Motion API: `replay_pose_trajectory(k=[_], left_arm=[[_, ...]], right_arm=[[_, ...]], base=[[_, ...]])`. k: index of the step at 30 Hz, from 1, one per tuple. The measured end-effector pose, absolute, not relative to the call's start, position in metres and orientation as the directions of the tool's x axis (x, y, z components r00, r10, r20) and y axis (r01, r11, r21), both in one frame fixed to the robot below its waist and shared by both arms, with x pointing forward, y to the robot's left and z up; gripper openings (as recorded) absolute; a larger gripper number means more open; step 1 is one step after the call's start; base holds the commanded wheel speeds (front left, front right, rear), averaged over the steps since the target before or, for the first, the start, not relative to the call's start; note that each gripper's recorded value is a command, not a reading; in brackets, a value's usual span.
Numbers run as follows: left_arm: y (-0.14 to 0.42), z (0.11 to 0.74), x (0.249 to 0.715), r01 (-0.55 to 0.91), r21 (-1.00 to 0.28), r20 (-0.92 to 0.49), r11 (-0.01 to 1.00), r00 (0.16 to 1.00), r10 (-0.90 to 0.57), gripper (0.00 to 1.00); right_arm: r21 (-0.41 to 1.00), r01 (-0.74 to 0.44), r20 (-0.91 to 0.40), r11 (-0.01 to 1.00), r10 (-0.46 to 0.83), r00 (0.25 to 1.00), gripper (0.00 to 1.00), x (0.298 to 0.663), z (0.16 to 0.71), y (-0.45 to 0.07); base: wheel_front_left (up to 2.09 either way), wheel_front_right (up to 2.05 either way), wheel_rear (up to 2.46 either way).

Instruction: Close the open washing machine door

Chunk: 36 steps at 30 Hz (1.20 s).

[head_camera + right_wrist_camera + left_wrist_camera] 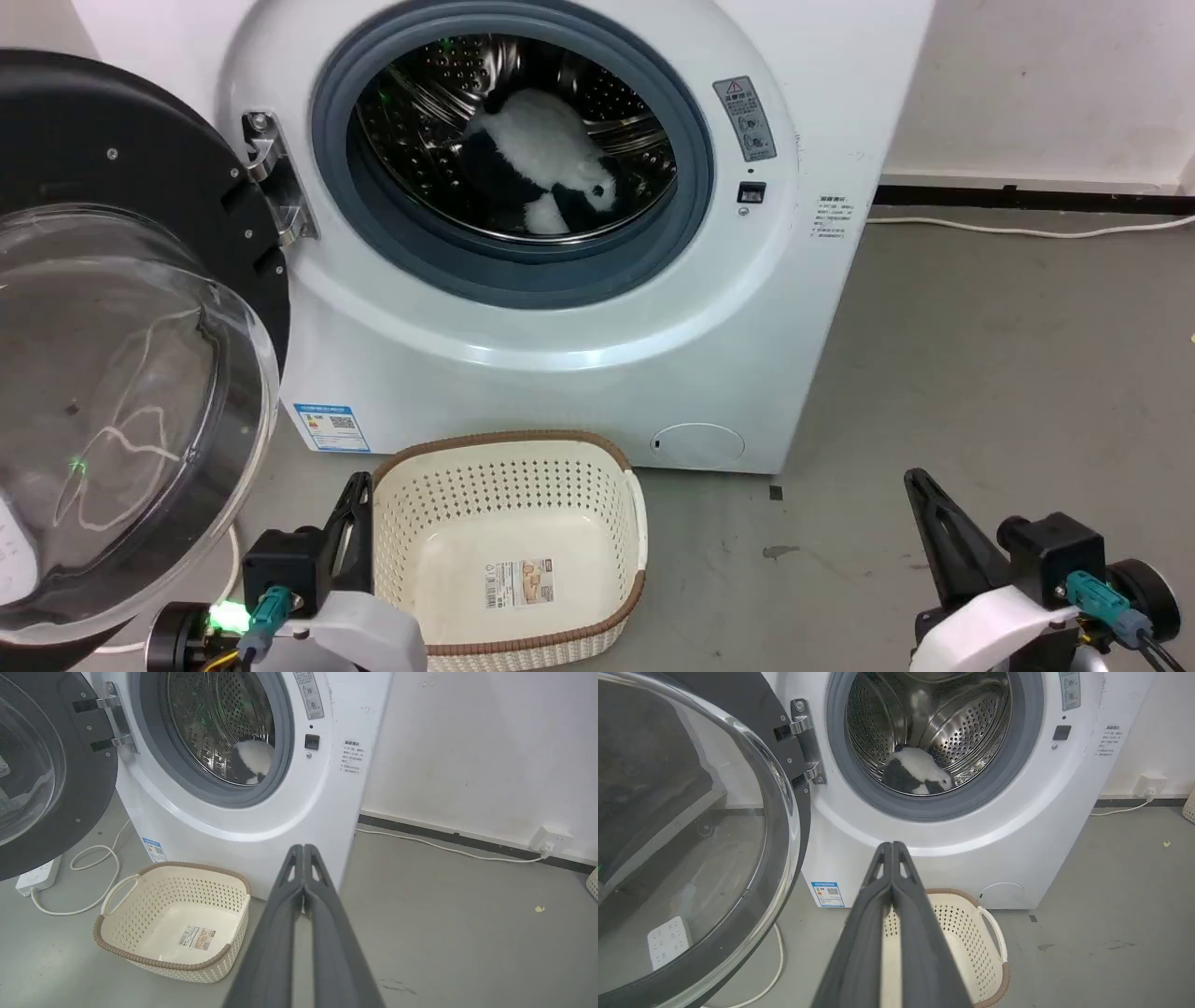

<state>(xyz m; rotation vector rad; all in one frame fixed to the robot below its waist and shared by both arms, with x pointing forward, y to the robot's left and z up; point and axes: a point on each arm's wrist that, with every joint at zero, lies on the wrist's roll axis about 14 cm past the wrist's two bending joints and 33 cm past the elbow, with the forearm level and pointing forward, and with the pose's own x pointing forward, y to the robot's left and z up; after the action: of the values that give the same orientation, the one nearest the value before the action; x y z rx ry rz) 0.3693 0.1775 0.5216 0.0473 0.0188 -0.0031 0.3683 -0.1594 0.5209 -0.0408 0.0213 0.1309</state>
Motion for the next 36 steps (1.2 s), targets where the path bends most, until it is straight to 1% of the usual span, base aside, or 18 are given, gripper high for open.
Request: replay_pose_trajectory(k=[36], left_arm=[[0.1775,0.5217,0.3693,0.004,0.047,-0.019,0.999,1.0,-0.003,0.0]], right_arm=[[-0.039,-0.131,-0.024,0.991,0.13,0.991,0.0,0.3683,0.5209,-0.1594]], base=[[0.0,0.0,0.0]])
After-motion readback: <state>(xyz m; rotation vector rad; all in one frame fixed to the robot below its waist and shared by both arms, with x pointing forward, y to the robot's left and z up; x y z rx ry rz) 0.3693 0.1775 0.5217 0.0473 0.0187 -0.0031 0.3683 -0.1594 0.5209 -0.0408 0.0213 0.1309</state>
